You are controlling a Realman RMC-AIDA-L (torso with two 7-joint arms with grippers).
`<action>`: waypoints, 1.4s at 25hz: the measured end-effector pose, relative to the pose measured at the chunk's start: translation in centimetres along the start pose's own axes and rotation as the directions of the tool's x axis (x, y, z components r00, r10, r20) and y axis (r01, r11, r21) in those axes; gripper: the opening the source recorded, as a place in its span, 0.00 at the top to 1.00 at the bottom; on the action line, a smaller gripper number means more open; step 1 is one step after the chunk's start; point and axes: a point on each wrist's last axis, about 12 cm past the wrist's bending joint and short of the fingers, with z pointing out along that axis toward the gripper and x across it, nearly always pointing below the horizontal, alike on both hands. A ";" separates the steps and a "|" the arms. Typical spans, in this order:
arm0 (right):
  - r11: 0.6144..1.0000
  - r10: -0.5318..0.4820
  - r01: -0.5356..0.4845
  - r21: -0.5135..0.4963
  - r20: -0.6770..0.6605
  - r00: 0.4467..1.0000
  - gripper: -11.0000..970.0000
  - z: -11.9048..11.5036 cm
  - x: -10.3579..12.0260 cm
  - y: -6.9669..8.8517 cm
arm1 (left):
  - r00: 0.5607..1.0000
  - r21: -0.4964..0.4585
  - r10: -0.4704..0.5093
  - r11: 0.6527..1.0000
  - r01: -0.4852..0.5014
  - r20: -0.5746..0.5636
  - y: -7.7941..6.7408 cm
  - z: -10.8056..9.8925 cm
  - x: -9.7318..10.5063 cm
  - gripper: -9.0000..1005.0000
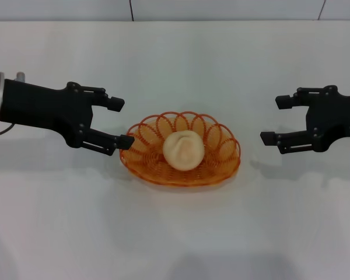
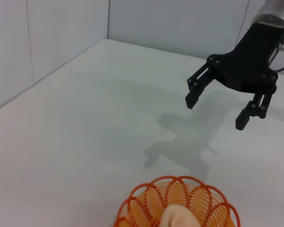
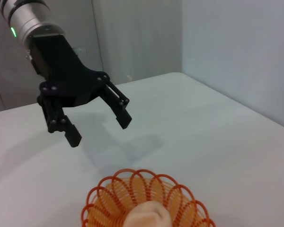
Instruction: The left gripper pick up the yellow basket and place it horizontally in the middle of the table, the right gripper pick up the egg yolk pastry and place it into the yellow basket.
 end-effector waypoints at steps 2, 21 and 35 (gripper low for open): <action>1.000 -0.005 0.004 -0.008 -0.002 1.000 0.15 0.0 -0.1 0.1 | 1.000 -0.001 -0.002 1.000 0.002 0.000 0.0 0.0 0.1 0.13; 0.999 -0.029 0.029 -0.030 -0.011 1.000 0.15 0.2 -0.6 0.3 | 1.000 -0.004 -0.003 1.000 0.003 -0.001 -0.2 -0.2 0.5 0.13; 0.999 -0.026 0.026 -0.034 -0.012 1.000 0.15 0.4 -0.6 0.2 | 1.000 0.002 -0.002 1.000 0.002 0.005 -0.4 0.1 0.5 0.13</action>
